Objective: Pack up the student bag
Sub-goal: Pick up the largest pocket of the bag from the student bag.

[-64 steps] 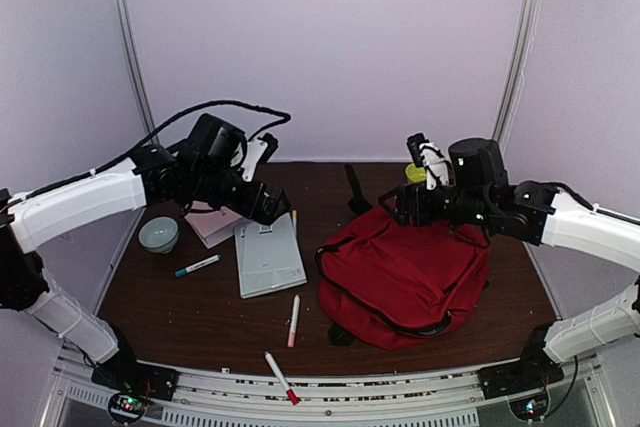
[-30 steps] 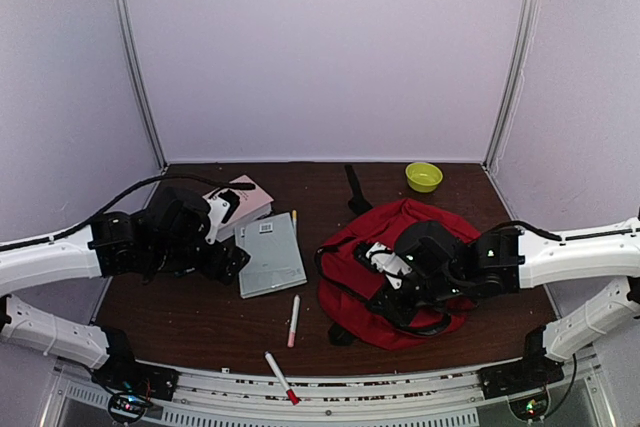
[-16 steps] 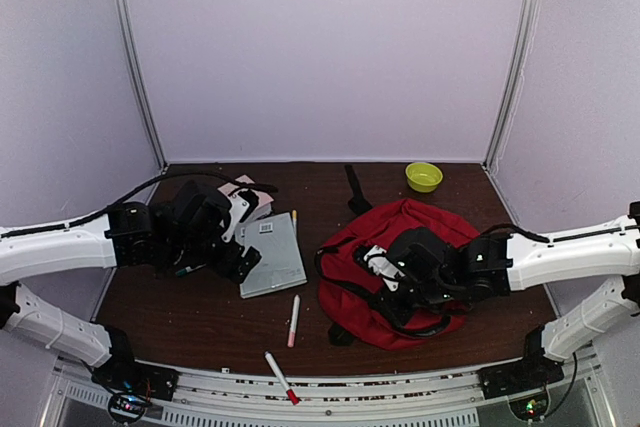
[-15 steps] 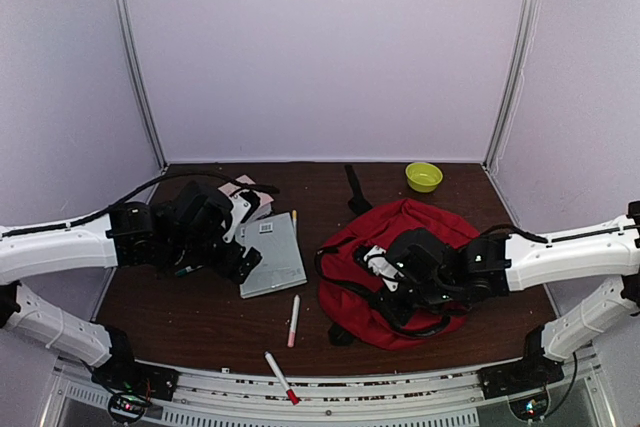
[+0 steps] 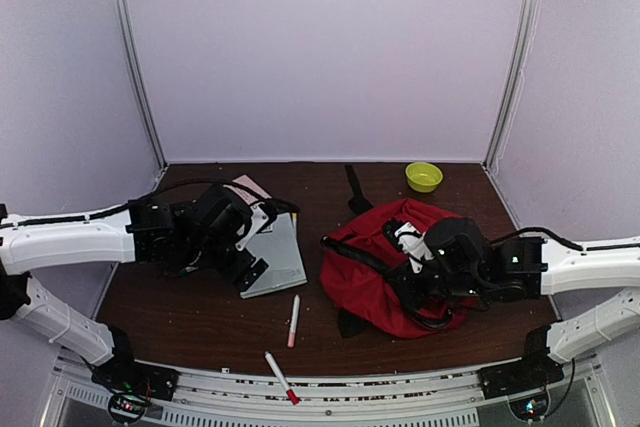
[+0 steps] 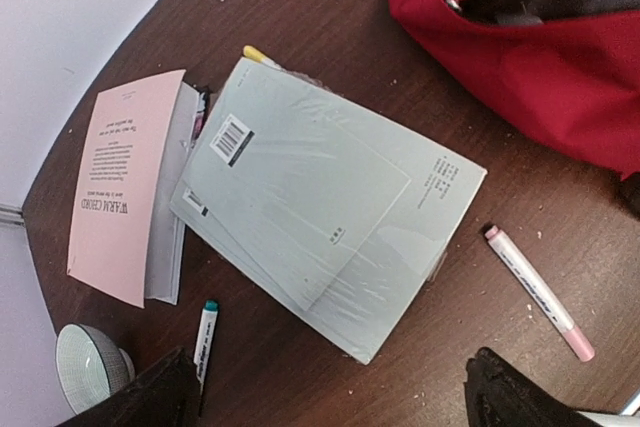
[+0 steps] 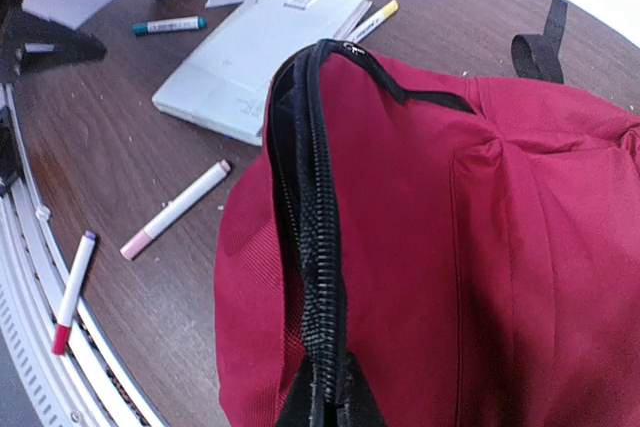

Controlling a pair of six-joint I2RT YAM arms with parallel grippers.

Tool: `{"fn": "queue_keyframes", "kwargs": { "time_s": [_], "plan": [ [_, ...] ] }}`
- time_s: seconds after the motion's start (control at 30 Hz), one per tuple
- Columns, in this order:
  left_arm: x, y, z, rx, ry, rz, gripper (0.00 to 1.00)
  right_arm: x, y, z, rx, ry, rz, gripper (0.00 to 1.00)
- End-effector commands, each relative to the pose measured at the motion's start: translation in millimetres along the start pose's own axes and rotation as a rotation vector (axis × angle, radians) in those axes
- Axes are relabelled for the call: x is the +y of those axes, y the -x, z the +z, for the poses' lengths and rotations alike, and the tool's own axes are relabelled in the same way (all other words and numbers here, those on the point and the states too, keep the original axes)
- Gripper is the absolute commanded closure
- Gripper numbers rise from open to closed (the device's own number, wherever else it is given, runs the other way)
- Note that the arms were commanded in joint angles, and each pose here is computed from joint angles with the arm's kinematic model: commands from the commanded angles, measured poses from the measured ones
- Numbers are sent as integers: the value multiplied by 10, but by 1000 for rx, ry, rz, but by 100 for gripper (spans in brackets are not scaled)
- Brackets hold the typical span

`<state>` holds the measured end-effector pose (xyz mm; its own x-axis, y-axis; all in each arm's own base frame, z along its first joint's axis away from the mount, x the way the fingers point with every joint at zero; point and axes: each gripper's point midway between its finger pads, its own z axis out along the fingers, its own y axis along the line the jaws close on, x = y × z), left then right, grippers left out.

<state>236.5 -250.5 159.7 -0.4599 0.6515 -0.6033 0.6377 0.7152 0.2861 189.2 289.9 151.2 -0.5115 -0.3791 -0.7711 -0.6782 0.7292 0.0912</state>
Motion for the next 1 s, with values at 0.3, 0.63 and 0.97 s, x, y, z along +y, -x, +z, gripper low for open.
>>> {"fn": "queue_keyframes", "kwargs": {
  "time_s": [0.3,0.63,0.97],
  "plan": [
    [-313,170,137,6,-66,110,7,217,-103,186,29,203,57,85],
    [-212,-20,312,111,53,189,9,-567,104,181,-16,-232,99,100],
    [-469,-112,645,226,208,353,8,-1252,160,44,-127,-395,316,100]
  ]
}}
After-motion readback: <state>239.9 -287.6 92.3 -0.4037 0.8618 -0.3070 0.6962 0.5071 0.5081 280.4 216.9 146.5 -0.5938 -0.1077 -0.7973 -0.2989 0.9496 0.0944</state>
